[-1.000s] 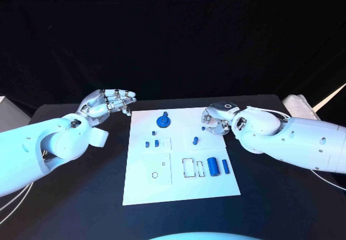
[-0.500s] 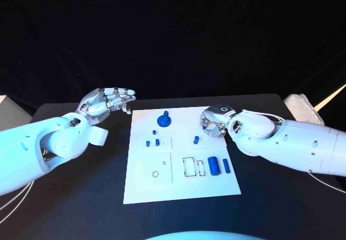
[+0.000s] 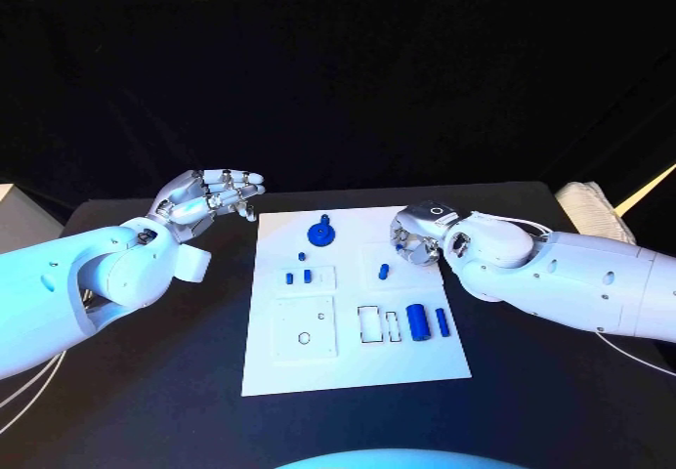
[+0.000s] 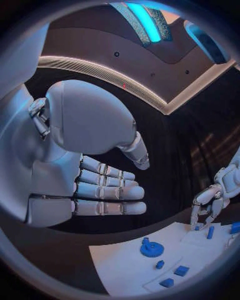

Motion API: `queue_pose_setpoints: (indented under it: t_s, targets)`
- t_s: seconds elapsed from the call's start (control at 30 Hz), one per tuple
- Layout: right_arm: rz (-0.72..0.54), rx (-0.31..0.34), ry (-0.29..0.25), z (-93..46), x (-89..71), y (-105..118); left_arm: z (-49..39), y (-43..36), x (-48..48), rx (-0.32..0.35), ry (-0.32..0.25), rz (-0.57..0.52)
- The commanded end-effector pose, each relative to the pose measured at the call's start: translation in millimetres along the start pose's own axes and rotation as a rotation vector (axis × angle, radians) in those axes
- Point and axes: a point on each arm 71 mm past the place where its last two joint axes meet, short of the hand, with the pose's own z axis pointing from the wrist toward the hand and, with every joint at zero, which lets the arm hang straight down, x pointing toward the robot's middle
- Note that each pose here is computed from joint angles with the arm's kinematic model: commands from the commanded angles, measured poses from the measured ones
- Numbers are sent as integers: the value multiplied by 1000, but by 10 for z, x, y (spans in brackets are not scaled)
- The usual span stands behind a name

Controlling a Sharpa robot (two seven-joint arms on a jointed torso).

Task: Assemble the parts on the task board

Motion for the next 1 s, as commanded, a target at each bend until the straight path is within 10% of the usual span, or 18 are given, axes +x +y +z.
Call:
queue_pose_setpoints:
  t_s: [0.03,0.5,1.0]
  targets:
    - [5,0,33,7,89,32,3,-10,10,6,3,5]
    - [19,24,-38,17,85,48,6,-8,-5,6,-3,8]
    - [144,-13,-253,-160,-193,26,21,4,-63,5,-22,14]
